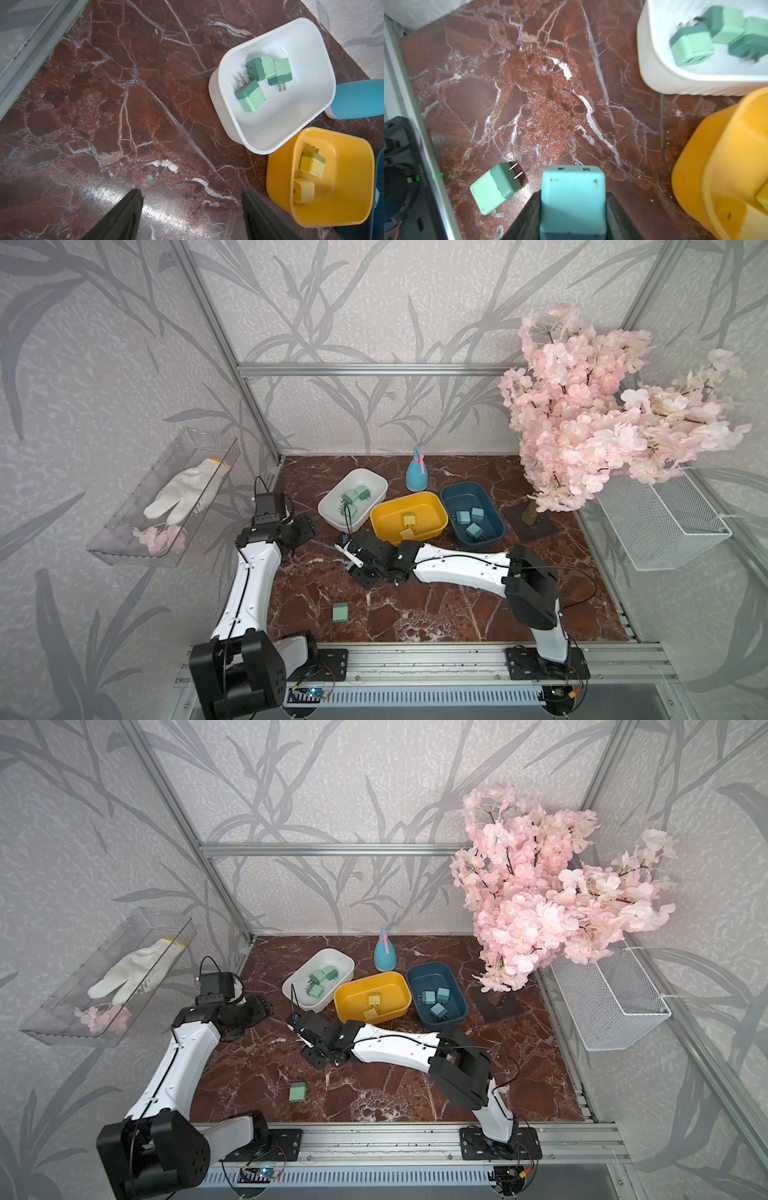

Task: Place the plugs by color into the storage box
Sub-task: Pick up the plug from the center of the board, then place the plug in the storage box, then pick up the plug from the center of the board.

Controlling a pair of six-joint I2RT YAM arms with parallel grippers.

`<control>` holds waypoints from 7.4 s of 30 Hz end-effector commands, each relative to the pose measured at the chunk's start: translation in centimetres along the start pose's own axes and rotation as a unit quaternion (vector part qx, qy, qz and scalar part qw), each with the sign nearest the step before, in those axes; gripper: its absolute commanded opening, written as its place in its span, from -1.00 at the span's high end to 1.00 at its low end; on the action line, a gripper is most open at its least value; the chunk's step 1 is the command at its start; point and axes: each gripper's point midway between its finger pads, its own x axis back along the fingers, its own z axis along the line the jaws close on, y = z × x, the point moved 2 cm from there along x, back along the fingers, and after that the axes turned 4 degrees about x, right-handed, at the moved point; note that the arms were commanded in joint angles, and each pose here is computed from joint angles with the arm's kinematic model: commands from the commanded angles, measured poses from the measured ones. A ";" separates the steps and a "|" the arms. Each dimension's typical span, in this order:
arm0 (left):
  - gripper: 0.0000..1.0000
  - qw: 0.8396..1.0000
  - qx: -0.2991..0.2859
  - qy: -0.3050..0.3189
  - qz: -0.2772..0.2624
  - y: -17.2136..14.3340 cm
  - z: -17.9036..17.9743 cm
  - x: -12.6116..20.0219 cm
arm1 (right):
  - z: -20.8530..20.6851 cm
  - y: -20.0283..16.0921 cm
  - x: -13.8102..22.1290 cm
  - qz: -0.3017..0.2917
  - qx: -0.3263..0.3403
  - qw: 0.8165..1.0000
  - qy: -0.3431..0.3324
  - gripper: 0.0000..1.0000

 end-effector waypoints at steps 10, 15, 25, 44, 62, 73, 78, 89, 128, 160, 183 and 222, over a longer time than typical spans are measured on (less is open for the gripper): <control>-0.56 0.991 -0.130 0.023 -0.030 -1.3 -3.3 1.5 | -8.3 -1.9 8.4 -0.039 -0.079 0.992 -0.089 0.16; -0.55 0.982 -0.187 0.012 -0.018 -2.6 -5.7 1.5 | -12.7 -3.5 11.0 -0.054 -0.107 0.982 -0.148 0.15; -0.55 0.952 -0.304 -0.031 0.008 -6.3 -11.6 1.3 | -18.3 -5.9 15.7 -0.067 -0.153 0.962 -0.215 0.15; -0.55 0.907 -0.403 -0.123 0.015 -11.6 -20.8 2.3 | -24.9 -13.8 20.7 -0.025 -0.259 0.929 -0.264 0.13; -0.55 0.880 -0.445 -0.151 0.064 -16.6 -25.0 0.8 | -29.9 -18.5 19.0 0.000 -0.327 0.909 -0.260 0.14; -0.56 0.885 -0.443 -0.126 0.072 -17.1 -24.0 -0.4 | -33.2 -21.4 15.2 0.058 -0.348 0.892 -0.283 0.08; -0.56 0.886 -0.443 -0.117 0.076 -17.3 -23.6 -0.8 | -34.5 -21.6 14.4 0.075 -0.346 0.890 -0.288 0.07; -0.56 0.885 -0.446 -0.106 0.081 -17.5 -23.4 -1.7 | -35.1 -21.2 14.3 0.081 -0.350 0.887 -0.290 -0.19; -0.56 0.932 -0.305 0.081 0.178 -19.8 -7.6 2.1 | -26.0 -13.4 16.3 -0.049 -0.308 0.935 -0.171 -0.20; -0.66 0.962 -0.129 0.118 0.208 -23.8 1.0 1.7 | -24.1 -13.8 14.6 -0.036 -0.307 0.937 -0.159 -0.21; -0.64 0.970 -0.092 0.127 0.184 -23.7 3.1 -2.0 | -23.6 -15.2 13.3 -0.022 -0.315 0.937 -0.149 -0.21; 0.51 0.970 -0.157 0.101 0.157 -20.4 -2.6 -1.3 | -23.3 -15.5 13.5 -0.016 -0.295 0.944 -0.146 -0.21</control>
